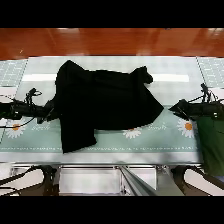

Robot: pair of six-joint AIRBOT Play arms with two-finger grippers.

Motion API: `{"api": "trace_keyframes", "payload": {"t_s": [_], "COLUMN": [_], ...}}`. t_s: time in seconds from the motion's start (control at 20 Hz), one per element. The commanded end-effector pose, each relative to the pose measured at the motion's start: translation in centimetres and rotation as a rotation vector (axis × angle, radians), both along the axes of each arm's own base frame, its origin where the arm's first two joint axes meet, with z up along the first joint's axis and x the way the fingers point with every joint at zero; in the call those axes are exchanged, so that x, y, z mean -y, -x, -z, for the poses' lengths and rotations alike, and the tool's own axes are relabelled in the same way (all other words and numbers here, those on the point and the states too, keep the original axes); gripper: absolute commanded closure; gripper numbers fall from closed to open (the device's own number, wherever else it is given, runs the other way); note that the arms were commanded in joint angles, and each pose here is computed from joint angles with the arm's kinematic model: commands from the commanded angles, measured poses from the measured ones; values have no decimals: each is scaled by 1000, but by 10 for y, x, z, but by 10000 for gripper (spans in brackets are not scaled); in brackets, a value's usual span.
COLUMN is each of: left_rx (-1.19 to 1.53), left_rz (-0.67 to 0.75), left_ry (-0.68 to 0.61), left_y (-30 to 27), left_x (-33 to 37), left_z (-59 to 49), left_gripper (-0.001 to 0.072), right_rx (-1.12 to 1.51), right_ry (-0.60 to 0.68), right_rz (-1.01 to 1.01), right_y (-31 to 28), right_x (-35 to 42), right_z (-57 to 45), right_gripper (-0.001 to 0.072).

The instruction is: Fold the shirts.

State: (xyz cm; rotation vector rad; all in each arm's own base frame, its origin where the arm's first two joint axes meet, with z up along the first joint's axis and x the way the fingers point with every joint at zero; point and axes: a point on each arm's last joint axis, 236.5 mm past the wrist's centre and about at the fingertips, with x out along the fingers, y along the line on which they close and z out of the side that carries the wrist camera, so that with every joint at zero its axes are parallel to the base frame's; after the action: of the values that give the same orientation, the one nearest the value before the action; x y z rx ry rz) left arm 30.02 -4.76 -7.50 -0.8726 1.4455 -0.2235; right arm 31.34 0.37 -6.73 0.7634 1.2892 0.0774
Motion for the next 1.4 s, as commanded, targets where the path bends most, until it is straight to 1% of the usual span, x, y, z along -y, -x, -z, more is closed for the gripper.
{"api": "trace_keyframes", "payload": {"t_s": [0.0, 0.1, 0.15, 0.35, 0.45, 0.5, 0.55, 0.6, 0.7, 0.75, 0.85, 0.95, 1.05, 1.2, 1.25, 1.35], "left_rx": [37, 34, 33, 33, 34, 34, 37, 46, 99, 150, 343, 638, 953, 1332, 1422, 1553], "left_rz": [13, 19, 22, 39, 45, 46, 44, 45, 67, 79, 64, -7, -72, -111, -118, -115], "left_ry": [-2, 2, 3, 2, 2, 2, 1, -1, -4, -18, -63, -112, -197, -328, -357, -441], "left_y": [-11, -10, -10, -9, -9, -9, -10, -12, -22, -30, -60, -93, -102, -57, -36, 8], "left_x": [-1, 1, 2, 7, 9, 10, 9, 8, 7, 5, -3, -12, -19, -11, -5, 6], "left_z": [-12, -12, -12, -12, -12, -12, -13, -16, -38, -58, -122, -225, -343, -491, -524, -568], "left_gripper": [686, 686, 686, 686, 686, 686, 686, 686, 686, 686, 686, 686, 686, 686, 686, 686], "right_rx": [-59, -38, -43, -60, -66, -67, -60, -25, 51, 118, 305, 544, 781, 1070, 1143, 1233], "right_ry": [-63, -173, -199, -222, -238, -242, -243, -239, -251, -233, -106, 70, 224, 399, 464, 552], "right_rz": [25, 15, 4, -53, -66, -78, -105, -160, -253, -294, -325, -326, -308, -263, -241, -195], "right_y": [-1, -13, -17, -41, -55, -60, -64, -69, -82, -93, -119, -135, -123, -61, -34, 17], "right_x": [-9, -31, -40, -65, -78, -83, -90, -96, -104, -101, -85, -67, -57, -54, -52, -49], "right_z": [17, 21, 24, 35, 38, 38, 35, 27, -11, -42, -123, -229, -340, -467, -497, -532], "right_gripper": [294, 294, 294, 294, 309, 391, 557, 684, 685, 685, 686, 686, 686, 686, 685, 686]}}
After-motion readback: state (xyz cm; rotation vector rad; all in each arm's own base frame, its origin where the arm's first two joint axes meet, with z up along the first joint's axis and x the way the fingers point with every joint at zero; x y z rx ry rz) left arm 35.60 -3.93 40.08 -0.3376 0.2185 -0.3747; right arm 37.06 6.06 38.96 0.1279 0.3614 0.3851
